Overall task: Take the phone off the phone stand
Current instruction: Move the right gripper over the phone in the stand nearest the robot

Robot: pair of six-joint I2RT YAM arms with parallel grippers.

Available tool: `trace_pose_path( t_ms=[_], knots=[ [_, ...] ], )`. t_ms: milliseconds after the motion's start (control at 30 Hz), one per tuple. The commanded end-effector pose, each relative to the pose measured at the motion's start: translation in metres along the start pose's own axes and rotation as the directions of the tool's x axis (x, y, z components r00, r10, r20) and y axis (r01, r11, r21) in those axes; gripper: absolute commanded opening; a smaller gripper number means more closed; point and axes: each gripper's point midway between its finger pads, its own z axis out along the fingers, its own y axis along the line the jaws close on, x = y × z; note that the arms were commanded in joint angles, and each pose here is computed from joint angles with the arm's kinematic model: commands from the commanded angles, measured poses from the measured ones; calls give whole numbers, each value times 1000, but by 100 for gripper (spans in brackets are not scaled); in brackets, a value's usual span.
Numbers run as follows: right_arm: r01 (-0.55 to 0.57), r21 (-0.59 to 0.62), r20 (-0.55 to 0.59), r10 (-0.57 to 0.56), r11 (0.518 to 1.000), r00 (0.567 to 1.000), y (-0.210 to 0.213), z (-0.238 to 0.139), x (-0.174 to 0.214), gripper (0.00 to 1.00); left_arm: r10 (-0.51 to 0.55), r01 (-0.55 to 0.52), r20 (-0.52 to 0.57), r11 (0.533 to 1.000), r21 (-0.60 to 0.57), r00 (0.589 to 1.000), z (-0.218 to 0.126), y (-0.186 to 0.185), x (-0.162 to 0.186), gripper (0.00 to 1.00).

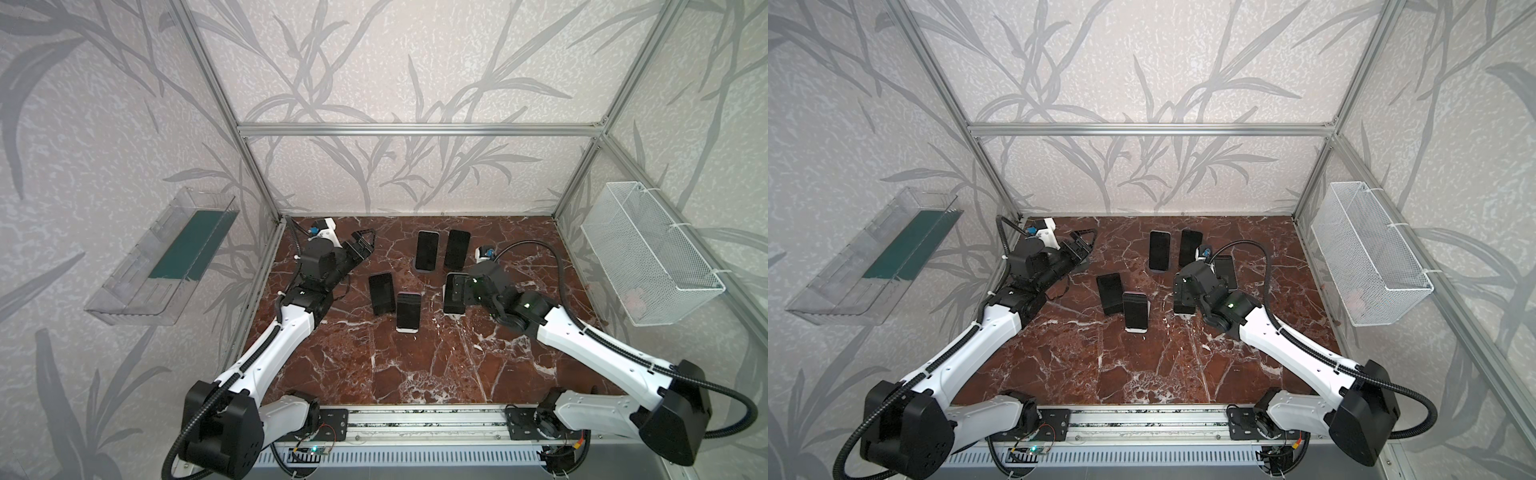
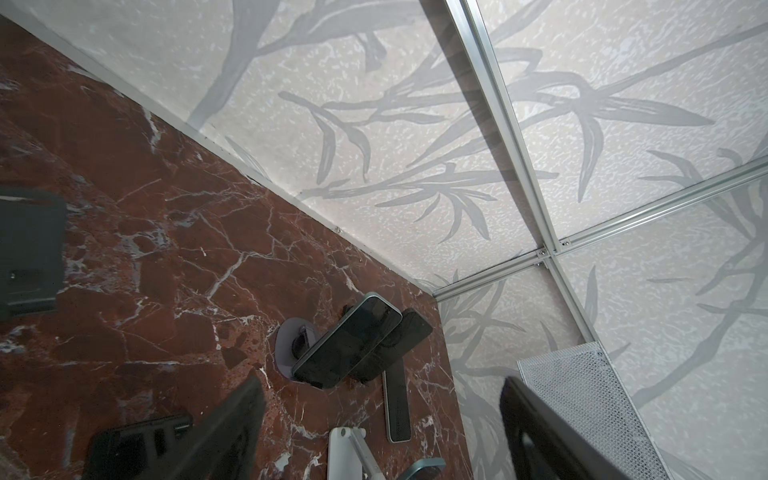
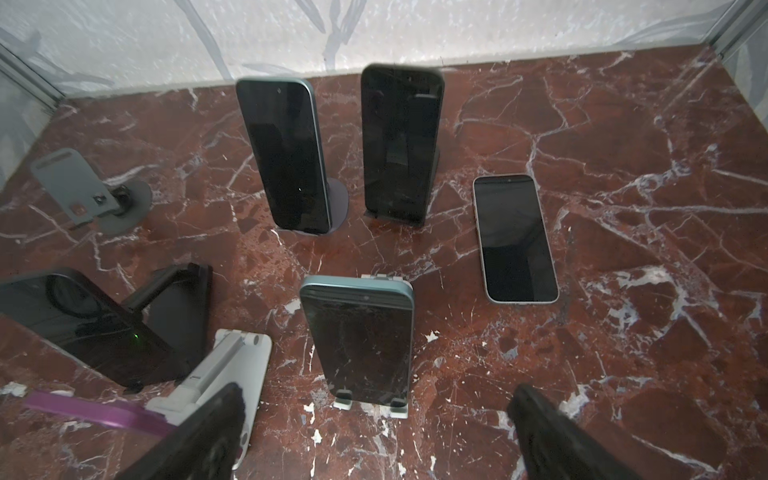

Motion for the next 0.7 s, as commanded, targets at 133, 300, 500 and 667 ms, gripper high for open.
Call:
trace_pose_path(
  t_ms=[133, 300, 500, 667],
  knots=[
    [30, 22, 34, -31, 999, 999, 17, 15, -24, 99, 3, -1, -30, 998, 68, 1000, 2, -16, 6, 89],
    [38, 25, 19, -39, 999, 999, 24, 28, -28, 99, 2, 0, -35, 998, 59, 999, 4, -14, 8, 89],
    [24, 16, 1, -24, 1000, 1000, 28, 39, -19, 99, -7, 11, -51, 998, 61, 999, 7, -13, 12, 89],
    [-29, 22, -30, 30, 999, 999, 18, 47, -13, 99, -12, 17, -70, 998, 64, 997, 10, -12, 17, 89]
  ],
)
